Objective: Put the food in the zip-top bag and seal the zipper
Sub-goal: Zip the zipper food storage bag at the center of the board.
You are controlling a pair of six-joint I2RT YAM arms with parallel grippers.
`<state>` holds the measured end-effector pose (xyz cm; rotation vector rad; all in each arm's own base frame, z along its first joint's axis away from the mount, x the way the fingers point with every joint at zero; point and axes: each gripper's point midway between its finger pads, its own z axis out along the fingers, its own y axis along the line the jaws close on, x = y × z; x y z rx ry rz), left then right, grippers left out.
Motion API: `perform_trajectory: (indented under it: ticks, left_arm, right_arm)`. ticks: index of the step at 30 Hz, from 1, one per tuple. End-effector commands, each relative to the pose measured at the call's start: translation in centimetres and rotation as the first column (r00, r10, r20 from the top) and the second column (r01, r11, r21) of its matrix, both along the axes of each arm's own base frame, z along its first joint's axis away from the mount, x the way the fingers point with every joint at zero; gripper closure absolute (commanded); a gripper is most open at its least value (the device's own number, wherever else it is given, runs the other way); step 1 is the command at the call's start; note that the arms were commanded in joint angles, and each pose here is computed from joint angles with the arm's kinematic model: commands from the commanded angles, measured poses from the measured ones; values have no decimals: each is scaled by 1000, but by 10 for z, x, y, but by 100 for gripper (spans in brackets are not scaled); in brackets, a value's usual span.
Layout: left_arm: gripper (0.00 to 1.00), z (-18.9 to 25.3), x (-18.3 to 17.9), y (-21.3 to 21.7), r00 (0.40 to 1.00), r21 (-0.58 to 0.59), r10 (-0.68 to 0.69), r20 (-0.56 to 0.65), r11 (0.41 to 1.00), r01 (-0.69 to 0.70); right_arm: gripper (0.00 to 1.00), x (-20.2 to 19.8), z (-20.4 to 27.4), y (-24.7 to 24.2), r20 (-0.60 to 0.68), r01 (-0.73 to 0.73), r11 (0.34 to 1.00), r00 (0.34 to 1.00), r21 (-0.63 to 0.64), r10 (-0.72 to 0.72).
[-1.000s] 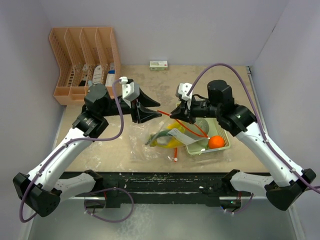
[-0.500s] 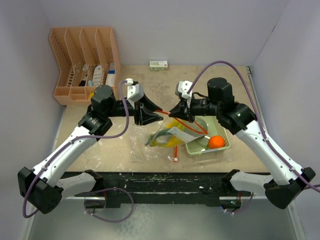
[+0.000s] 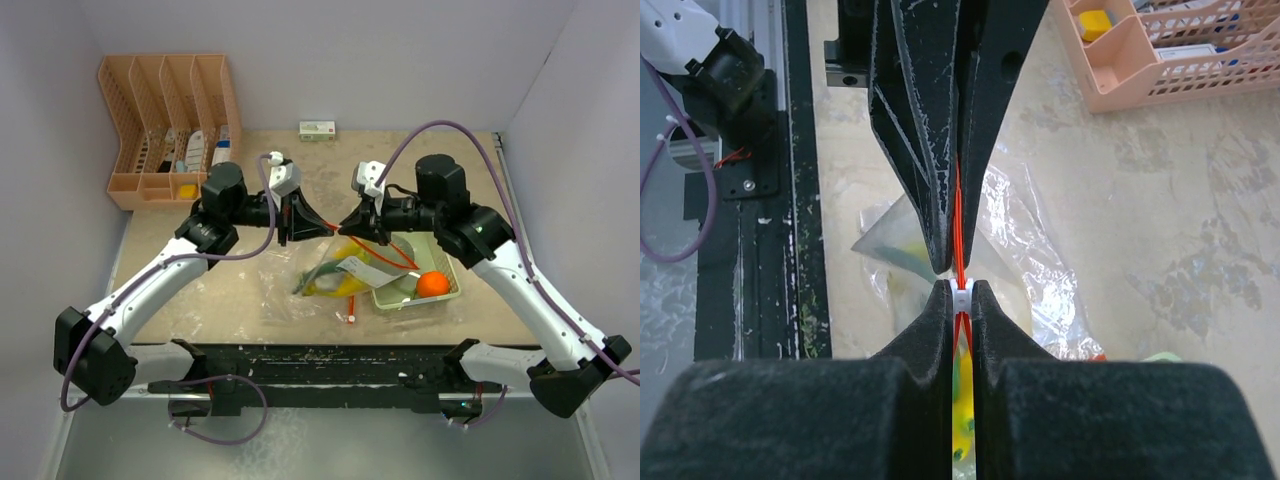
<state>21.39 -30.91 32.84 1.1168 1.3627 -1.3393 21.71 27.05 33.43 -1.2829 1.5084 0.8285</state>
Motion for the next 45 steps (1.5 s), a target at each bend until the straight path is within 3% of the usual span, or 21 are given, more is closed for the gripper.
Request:
perform_trajectory:
  ticks: [1,8,16,29,32,37,38,40,41,42,45]
  left_arm:
    - [100,32,-15,-1,990,-35,-123,66,991,126]
    - [100,73,1,15,988,-64,51,145,997,-42]
    - [100,110,8,43,972,-119,141,191,986,-119]
    - [100,142,44,106,860,-93,397,321,917,-388]
    - [100,144,50,111,846,-90,418,331,906,-413]
    - [100,141,56,113,843,-86,438,313,897,-434]
    - [100,140,59,113,844,-88,444,302,894,-439]
    - [100,137,68,115,839,-93,481,255,875,-474]
    - [100,136,74,116,831,-99,503,237,864,-494]
    - [100,134,81,117,821,-104,531,209,847,-521]
    - [100,131,109,125,765,-121,632,127,775,-620]
  right_arm:
    - [100,2,39,2,96,-3,997,995,75,-4]
    - [100,14,25,-12,110,108,994,988,34,-111]
    - [100,19,-3,-28,106,184,983,978,-18,-181]
    - [100,24,-29,-64,118,301,950,950,-81,-291]
    - [100,28,-36,-74,125,353,930,932,-104,-340]
    - [100,48,-37,-98,151,523,843,850,-123,-505]
    - [92,52,-30,-100,151,549,830,833,-102,-533]
    - [33,57,-11,-101,143,587,808,804,-42,-577]
    - [12,60,0,-101,133,609,793,786,-1,-604]
    - [2,63,10,-102,117,634,773,765,38,-633]
    - [0,70,32,-101,46,677,732,731,83,-681]
